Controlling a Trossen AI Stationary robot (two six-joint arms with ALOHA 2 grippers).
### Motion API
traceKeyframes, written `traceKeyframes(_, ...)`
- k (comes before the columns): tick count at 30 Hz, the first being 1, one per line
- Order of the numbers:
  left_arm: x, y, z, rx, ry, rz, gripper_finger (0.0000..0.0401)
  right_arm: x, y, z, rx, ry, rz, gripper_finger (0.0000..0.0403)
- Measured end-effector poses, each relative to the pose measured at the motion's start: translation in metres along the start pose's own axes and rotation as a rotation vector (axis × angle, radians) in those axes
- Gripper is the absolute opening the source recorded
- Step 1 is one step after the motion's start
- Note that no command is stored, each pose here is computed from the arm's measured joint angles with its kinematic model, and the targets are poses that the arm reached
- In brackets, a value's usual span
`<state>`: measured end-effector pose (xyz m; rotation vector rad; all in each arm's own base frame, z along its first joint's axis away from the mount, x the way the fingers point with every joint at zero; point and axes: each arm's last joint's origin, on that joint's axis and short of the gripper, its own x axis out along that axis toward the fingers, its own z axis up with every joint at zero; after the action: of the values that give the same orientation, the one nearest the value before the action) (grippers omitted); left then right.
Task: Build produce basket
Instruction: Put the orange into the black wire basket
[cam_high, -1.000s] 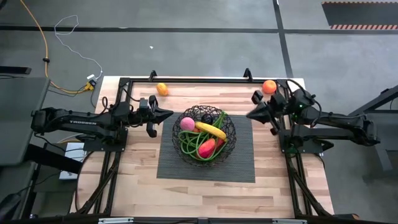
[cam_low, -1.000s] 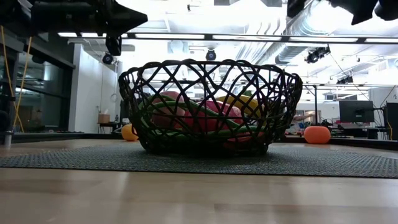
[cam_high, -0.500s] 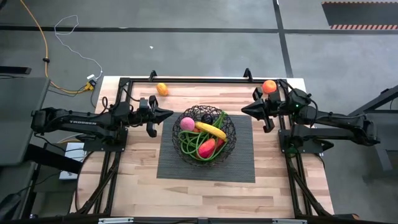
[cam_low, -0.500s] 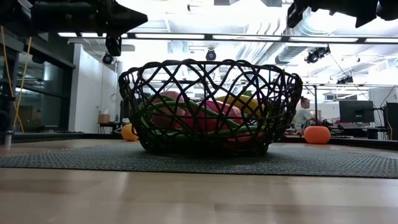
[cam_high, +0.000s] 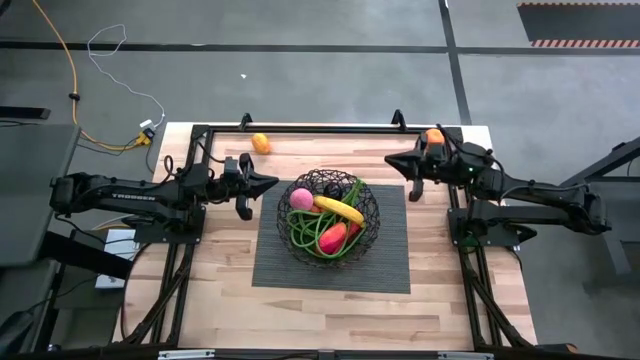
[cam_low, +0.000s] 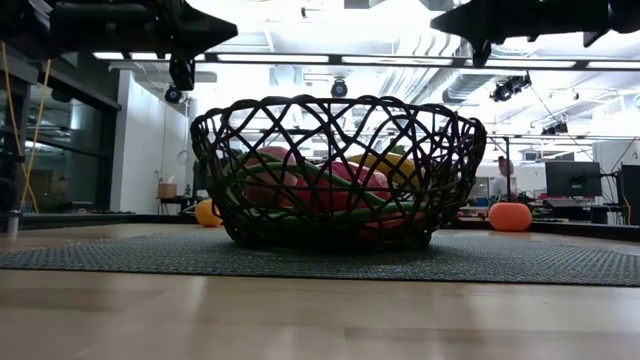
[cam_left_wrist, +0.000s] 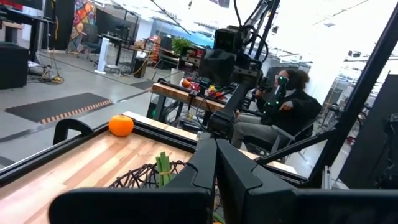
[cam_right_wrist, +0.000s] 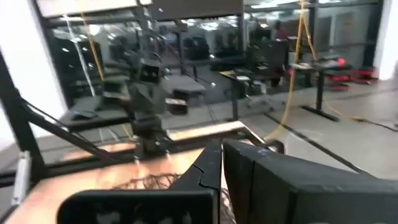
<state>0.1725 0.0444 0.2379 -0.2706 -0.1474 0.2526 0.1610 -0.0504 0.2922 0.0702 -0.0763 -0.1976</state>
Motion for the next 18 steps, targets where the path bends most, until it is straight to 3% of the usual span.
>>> traceKeyframes(7,0.001,0.000,0.003,0.009,-0.013,0.004,0.0000,0.000,0.000,-0.004,0.006,0.045,0.004,0.0000)
traceKeyframes(18,0.012,0.009,0.034,0.259,0.133,0.040,0.0000,0.000,0.000,-0.006,0.010,0.061,0.004,0.0000)
